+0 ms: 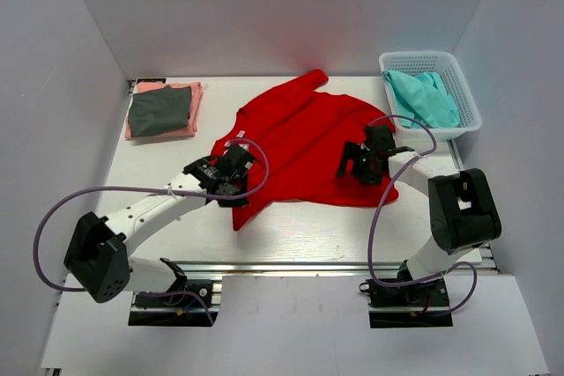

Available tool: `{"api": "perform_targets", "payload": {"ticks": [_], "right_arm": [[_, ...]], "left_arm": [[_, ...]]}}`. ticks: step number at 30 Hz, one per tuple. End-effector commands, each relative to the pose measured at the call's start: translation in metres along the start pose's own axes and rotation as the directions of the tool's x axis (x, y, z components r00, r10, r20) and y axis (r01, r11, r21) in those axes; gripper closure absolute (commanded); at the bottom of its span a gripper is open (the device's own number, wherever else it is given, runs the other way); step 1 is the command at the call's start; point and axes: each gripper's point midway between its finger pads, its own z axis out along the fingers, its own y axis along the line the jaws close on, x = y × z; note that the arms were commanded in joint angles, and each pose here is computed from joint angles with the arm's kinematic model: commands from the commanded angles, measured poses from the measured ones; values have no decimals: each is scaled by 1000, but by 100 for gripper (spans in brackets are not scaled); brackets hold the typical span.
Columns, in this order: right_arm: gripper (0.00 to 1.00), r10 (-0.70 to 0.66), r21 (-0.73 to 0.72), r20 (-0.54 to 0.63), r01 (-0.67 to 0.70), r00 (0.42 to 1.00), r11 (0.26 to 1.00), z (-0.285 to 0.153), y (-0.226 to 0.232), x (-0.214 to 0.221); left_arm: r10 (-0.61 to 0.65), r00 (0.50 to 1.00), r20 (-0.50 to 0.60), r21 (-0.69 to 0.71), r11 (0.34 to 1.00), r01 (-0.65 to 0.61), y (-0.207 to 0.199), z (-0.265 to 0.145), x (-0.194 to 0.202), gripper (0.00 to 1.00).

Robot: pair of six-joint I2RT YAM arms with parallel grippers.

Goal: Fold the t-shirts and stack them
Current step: Flatten the tshirt out

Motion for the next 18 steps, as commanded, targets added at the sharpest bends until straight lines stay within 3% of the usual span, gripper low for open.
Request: {"api": "perform_targets", "payload": {"ticks": [1, 4, 8, 9, 10, 11, 16, 18], "right_arm": [[10, -1, 1, -1, 1, 1000, 1000, 0, -2, 0], [10, 3, 31, 1, -3, 1000, 1000, 0, -8, 0], [10, -2, 58, 15, 1, 1000, 998, -3, -12, -4], [10, -1, 62, 12, 0, 1000, 998, -3, -13, -4], [10, 3, 64, 17, -4, 1000, 998, -3, -14, -6], [10, -1, 64, 18, 0, 1000, 998, -3, -13, -6], [10, -7, 64, 25, 5, 1000, 998, -5, -13, -8], [10, -11, 92, 50, 7, 999, 996, -6, -17, -15]], "left_arm": [[-159, 978, -132, -164, 977, 137, 36, 6, 46, 99], [-240, 951, -194, -169, 963, 209, 39, -4, 73, 89], [-242, 925, -293, 29, 965, 262, 17, -23, 105, 62], [-205, 943, -262, 123, 962, 244, 9, -30, 101, 30], [-202, 942, -267, 153, 957, 248, 6, -34, 103, 11], [-190, 948, -254, 168, 957, 237, 6, -37, 102, 0], [-218, 975, -44, 35, 975, 219, 22, -37, 45, 0], [-205, 979, -17, -33, 978, 204, 26, -23, 31, 0]]}}
